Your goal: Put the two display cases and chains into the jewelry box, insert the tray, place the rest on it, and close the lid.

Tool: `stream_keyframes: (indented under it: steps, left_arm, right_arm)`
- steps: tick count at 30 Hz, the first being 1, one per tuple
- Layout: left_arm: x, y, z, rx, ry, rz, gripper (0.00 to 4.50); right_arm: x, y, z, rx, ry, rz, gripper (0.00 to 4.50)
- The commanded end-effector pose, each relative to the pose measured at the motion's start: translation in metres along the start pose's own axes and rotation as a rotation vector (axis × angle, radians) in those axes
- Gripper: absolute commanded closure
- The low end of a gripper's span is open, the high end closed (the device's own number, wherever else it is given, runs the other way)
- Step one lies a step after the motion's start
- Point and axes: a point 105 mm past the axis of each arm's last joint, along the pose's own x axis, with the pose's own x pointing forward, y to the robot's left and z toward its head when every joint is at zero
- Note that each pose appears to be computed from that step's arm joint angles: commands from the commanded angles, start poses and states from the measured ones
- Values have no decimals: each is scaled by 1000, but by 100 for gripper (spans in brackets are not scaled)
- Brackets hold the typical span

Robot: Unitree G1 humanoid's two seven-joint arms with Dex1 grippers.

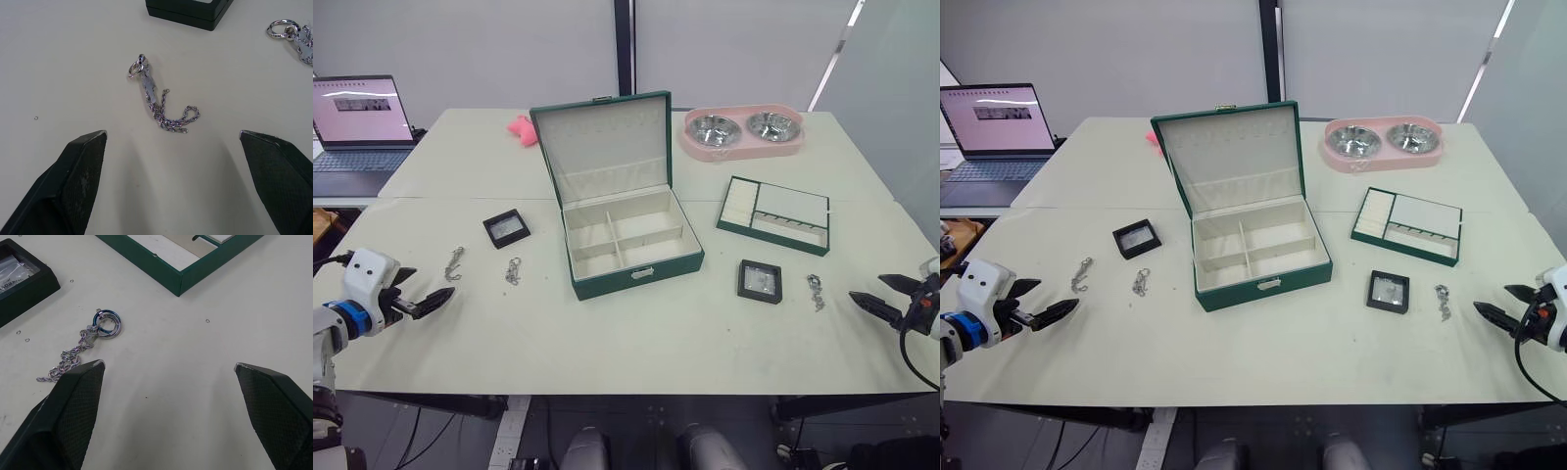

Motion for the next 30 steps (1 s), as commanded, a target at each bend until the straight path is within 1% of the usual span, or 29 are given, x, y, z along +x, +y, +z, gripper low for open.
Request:
stream_keyframes:
  steps: [1,5,18,27,30]
  left_arm:
    - [-6,8,4,5,-9,27,2]
    - [-7,11,2,-5,-5,47,2]
    - [-10,7,-5,21,32,37,2]
    - [-11,8,-4,31,45,38,2]
    - [-11,7,0,31,34,35,2]
  right_arm:
    - [-3,-4,12,-33,-27,-14,0]
    - [-2,-4,13,-30,-33,-16,0]
    - [1,-4,14,-31,-31,-9,0]
    - [0,-4,13,-34,-23,-8,0]
    - [-2,-5,19,2,-69,-15,0]
